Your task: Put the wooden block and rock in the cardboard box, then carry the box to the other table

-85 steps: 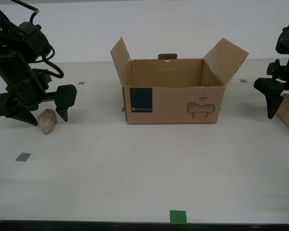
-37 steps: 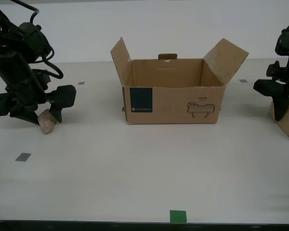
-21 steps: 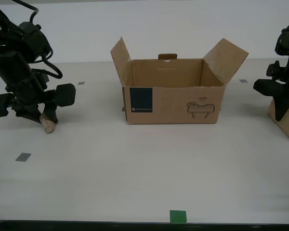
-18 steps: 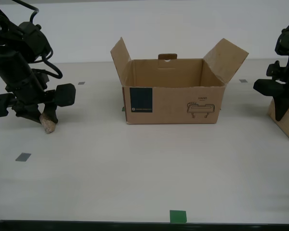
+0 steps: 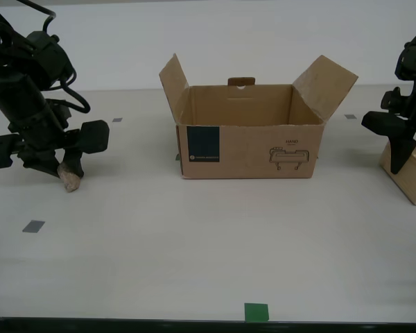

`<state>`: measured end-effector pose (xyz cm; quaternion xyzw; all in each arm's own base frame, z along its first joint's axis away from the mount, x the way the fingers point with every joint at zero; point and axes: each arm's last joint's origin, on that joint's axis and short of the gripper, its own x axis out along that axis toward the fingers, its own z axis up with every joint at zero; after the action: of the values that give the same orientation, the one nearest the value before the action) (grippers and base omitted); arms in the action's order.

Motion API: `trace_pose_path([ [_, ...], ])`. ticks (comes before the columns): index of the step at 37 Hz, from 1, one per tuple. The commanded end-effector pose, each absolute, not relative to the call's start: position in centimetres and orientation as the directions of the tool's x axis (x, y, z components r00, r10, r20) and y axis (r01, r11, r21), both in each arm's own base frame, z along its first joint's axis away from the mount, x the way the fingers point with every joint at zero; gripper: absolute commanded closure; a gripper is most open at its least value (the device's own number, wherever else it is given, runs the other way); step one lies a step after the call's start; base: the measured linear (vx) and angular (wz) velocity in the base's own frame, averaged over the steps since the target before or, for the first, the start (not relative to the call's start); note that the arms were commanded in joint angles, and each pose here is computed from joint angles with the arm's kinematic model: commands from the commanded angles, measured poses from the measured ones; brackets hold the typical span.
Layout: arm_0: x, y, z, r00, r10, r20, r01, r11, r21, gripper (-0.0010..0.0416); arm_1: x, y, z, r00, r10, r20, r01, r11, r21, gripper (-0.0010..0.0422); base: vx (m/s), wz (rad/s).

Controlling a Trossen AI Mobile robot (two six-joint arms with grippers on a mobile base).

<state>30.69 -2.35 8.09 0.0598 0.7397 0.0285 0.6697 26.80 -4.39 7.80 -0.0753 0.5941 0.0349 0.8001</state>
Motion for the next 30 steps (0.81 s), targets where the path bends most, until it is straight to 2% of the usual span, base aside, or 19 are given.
trace_pose_path([
  [1,30.7,-2.3,8.1,-0.096,0.133,-0.986,0.049,0.990,0.129,0.0406,26.8,-4.4,7.8,0.284,-0.029,-0.958,-0.141,0.987,-0.072,0.0413,0.000,0.000],
  [12,30.7,-2.3,8.6,-0.094,0.133,-0.987,0.047,0.991,0.129,0.0407,27.9,-4.6,8.9,0.305,-0.041,-0.951,-0.129,0.988,-0.084,0.0413,0.000,0.000],
  [19,30.7,-2.3,10.6,-0.029,0.127,-0.991,0.038,0.991,0.126,0.0406,29.2,-4.8,10.9,0.330,-0.044,-0.943,-0.103,0.991,-0.083,0.0413,0.000,0.000],
  [30,30.1,-2.2,14.7,0.082,0.118,-0.990,0.024,0.992,0.120,0.0406,31.1,-5.2,16.0,0.437,-0.063,-0.897,-0.066,0.993,-0.102,0.0413,0.000,0.000],
])
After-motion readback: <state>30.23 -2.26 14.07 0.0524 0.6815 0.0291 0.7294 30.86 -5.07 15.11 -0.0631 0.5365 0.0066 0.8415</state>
